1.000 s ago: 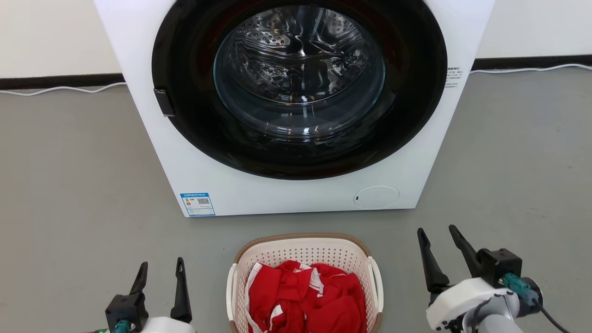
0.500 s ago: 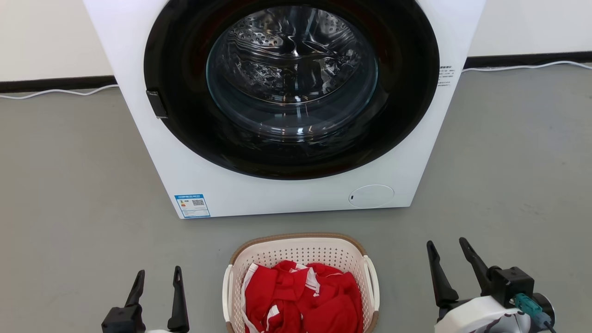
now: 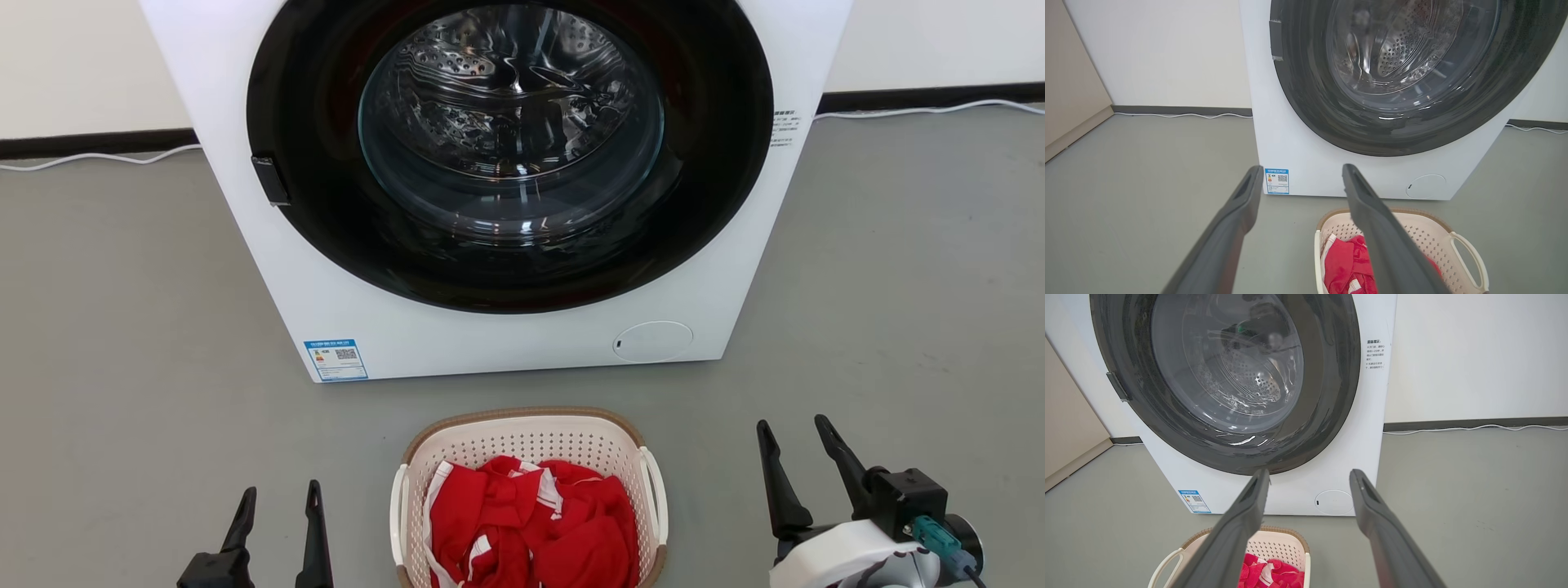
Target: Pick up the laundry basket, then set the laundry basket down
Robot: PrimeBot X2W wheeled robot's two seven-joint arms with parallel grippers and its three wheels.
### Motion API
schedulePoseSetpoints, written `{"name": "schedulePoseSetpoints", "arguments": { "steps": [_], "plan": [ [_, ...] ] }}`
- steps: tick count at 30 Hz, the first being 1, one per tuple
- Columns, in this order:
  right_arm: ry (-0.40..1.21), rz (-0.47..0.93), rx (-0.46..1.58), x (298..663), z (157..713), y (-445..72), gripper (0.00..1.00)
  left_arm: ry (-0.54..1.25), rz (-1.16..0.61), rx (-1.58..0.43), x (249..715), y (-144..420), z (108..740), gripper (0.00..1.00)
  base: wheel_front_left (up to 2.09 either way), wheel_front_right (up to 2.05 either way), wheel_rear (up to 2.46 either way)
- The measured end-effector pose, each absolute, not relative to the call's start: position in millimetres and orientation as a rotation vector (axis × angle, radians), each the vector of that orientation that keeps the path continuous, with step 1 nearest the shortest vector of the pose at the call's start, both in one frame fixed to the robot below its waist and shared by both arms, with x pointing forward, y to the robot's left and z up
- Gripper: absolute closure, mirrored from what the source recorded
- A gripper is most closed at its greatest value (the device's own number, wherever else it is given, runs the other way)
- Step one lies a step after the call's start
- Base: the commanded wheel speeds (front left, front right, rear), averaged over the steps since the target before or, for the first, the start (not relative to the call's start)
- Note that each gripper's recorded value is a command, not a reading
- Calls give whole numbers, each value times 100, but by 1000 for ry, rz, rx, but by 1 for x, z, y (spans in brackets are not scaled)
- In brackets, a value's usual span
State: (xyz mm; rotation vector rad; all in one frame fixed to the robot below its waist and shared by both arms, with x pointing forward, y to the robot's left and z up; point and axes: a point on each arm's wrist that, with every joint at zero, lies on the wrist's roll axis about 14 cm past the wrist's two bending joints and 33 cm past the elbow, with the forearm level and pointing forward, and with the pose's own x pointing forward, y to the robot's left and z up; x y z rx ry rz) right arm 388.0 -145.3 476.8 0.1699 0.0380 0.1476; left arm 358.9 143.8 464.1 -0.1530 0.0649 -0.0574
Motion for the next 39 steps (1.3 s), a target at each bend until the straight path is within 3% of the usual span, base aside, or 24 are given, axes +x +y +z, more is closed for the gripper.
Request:
{"name": "schedulePoseSetpoints", "arguments": {
  "steps": [3, 4, 11, 39],
  "plan": [
    [41, 146, 171, 388, 476, -146, 0, 68, -65, -157, 359, 142, 463, 0, 0, 0, 0],
    [41, 145, 171, 388, 476, -146, 100, 69, -71, -166, 359, 141, 463, 100, 0, 0, 0],
    [150, 128, 210, 370, 442, -143, 100, 168, -56, -197, 346, 138, 435, 100, 0, 0, 0],
    [153, 17, 524, 376, 450, -162, 100, 230, 40, -516, 347, 154, 429, 100, 0, 0, 0]
  ]
}}
